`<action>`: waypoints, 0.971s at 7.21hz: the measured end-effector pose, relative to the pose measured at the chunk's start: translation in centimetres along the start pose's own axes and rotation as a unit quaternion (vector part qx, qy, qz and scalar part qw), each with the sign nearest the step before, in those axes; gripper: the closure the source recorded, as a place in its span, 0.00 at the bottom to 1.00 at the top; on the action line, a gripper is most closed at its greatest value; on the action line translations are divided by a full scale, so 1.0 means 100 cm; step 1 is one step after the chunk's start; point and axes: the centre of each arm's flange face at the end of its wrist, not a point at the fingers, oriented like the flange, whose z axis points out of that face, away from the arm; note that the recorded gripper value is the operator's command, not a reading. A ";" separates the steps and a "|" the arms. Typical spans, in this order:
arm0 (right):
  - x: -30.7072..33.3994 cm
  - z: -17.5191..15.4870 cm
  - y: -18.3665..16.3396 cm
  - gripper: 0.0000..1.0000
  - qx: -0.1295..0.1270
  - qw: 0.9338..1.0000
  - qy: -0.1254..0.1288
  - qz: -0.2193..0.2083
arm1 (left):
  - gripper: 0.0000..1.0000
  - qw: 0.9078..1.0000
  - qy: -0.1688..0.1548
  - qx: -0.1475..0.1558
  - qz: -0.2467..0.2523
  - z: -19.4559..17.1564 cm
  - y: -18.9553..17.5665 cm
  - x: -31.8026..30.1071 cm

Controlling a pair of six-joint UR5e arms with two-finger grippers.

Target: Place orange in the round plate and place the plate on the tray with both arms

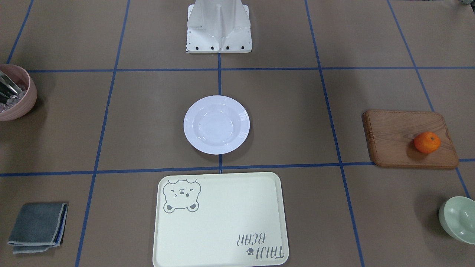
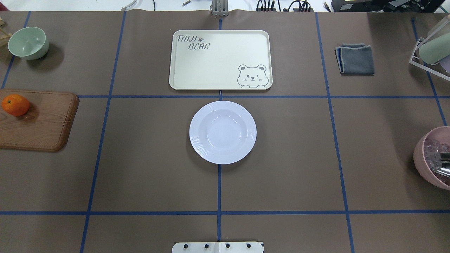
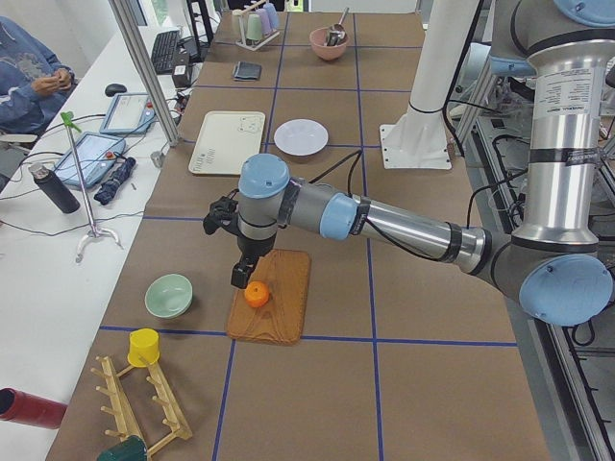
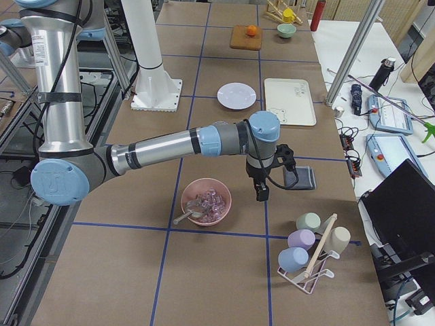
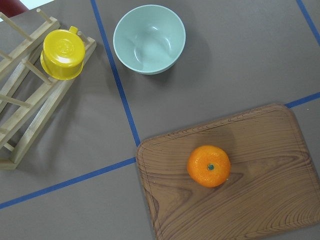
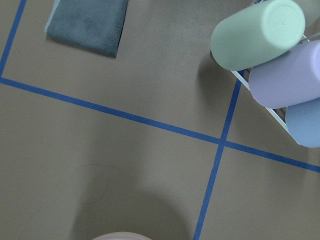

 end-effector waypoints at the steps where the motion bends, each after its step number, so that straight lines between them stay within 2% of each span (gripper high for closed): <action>1: 0.000 0.000 0.001 0.00 0.000 1.000 0.000 0.000 | 0.02 1.000 0.000 0.000 0.000 0.000 0.000 0.000; 7: 0.002 0.003 0.001 0.00 -0.003 1.000 -0.001 0.002 | 0.02 1.000 0.001 -0.006 -0.003 0.005 0.009 -0.003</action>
